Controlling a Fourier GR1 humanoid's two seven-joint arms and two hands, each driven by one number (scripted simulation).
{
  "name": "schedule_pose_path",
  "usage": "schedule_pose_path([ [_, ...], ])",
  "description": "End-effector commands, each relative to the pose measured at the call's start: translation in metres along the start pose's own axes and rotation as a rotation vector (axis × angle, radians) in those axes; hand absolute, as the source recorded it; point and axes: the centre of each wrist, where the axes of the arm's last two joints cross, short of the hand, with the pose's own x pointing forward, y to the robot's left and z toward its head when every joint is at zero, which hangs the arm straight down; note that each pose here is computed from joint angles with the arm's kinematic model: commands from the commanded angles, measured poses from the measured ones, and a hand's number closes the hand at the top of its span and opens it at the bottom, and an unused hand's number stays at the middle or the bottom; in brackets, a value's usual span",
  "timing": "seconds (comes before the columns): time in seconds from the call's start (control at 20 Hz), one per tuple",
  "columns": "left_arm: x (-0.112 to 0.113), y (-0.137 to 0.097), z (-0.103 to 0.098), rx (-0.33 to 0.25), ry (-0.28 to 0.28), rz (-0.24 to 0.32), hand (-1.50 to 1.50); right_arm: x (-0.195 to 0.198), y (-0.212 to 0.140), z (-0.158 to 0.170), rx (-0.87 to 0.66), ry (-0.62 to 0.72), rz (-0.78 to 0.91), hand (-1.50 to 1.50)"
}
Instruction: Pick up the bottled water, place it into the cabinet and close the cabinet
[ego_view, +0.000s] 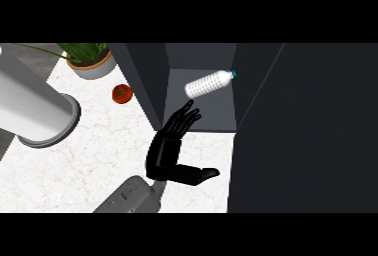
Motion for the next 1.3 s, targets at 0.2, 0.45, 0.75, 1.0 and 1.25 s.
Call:
schedule_pose_path([
  [0.2,0.027,0.048,0.096,0.087,-0.005,0.005,-1.50,0.040,0.002,-0.015,0.164,0.015,0.068,1.50],
  [0.45,0.049,0.066,0.119,0.020,-0.011,-0.009,-1.50,0.032,-0.009,-0.024,0.478,-0.014,0.165,1.50],
  [0.75,0.081,0.106,0.145,0.039,-0.075,-0.054,-1.50,0.040,-0.002,-0.033,0.593,-0.031,0.171,1.50],
  [1.0,0.114,0.133,0.166,0.037,-0.087,-0.076,-1.50,0.050,0.005,-0.041,0.579,-0.049,0.120,1.50],
  [1.25,0.135,0.144,0.181,-0.006,-0.071,-0.066,-1.50,0.042,0.014,-0.044,0.596,0.034,0.045,1.50],
])
